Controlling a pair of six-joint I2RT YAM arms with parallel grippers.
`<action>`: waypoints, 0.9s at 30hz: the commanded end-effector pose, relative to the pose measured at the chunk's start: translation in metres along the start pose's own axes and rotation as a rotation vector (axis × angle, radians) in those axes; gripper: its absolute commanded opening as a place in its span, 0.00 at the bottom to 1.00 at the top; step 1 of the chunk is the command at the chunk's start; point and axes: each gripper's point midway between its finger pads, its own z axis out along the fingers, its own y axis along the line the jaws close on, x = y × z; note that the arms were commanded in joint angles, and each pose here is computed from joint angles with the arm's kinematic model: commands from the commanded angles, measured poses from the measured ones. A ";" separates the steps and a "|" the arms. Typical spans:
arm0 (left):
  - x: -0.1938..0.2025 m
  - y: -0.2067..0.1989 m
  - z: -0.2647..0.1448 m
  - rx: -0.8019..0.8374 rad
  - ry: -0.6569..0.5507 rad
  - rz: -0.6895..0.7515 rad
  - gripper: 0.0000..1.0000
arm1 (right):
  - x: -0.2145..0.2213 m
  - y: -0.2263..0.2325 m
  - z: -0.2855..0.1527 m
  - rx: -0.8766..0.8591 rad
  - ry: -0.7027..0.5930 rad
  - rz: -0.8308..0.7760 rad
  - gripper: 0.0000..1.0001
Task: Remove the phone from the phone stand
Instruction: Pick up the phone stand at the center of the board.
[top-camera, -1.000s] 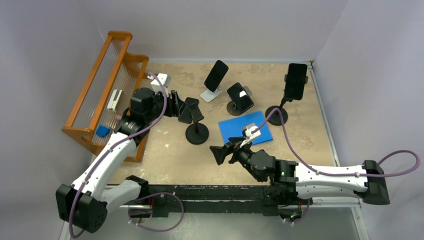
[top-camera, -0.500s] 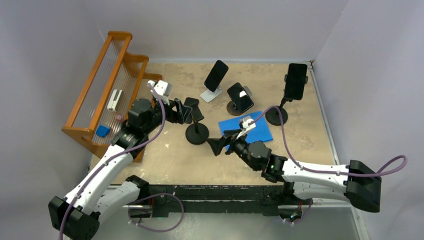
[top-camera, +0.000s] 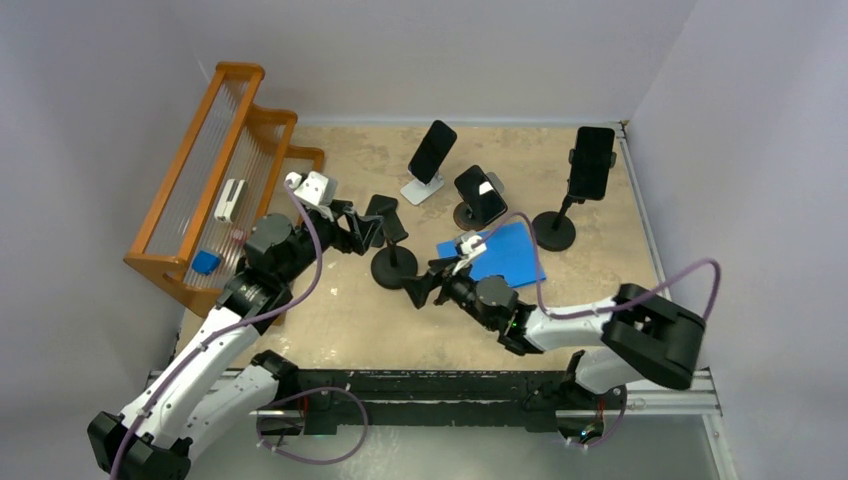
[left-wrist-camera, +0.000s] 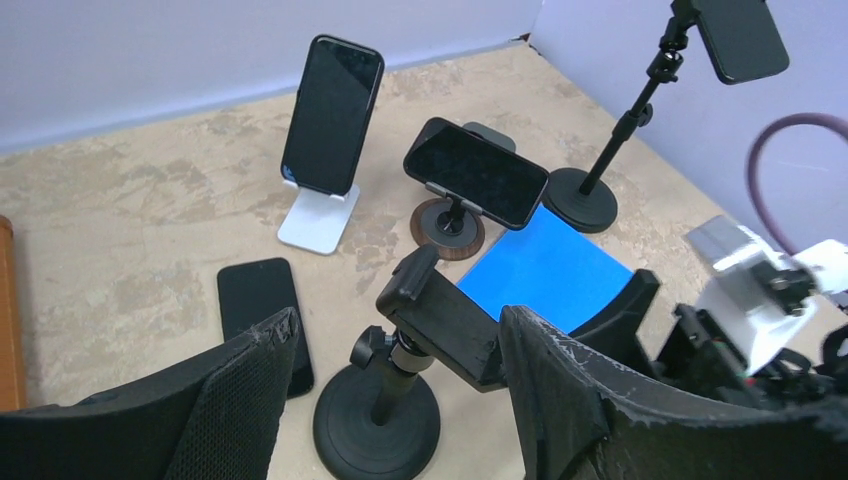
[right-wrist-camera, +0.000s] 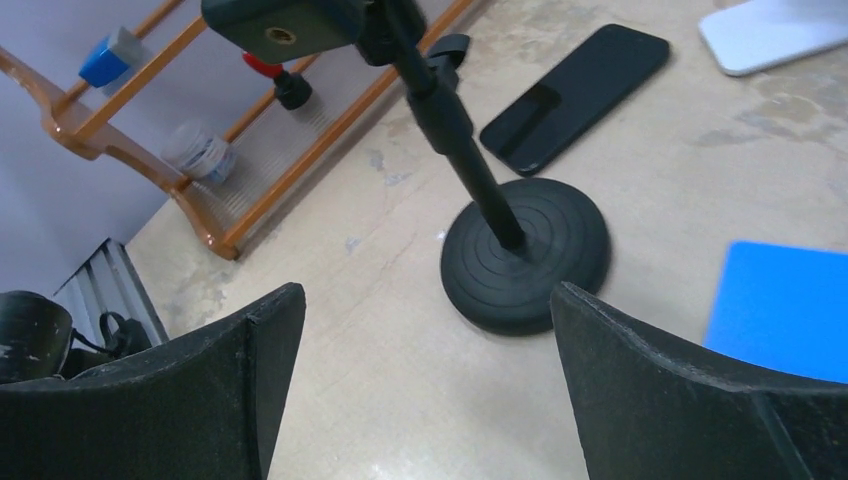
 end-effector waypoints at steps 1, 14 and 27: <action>-0.021 -0.010 -0.006 0.041 -0.086 0.074 0.71 | -0.030 0.036 0.030 -0.135 -0.115 -0.048 0.93; -0.023 -0.014 -0.009 0.046 -0.090 0.095 0.69 | -0.020 0.008 0.087 -0.005 -0.159 -0.130 0.87; -0.022 -0.014 -0.010 0.043 -0.088 0.100 0.67 | -0.015 -0.016 0.112 0.021 -0.171 -0.195 0.70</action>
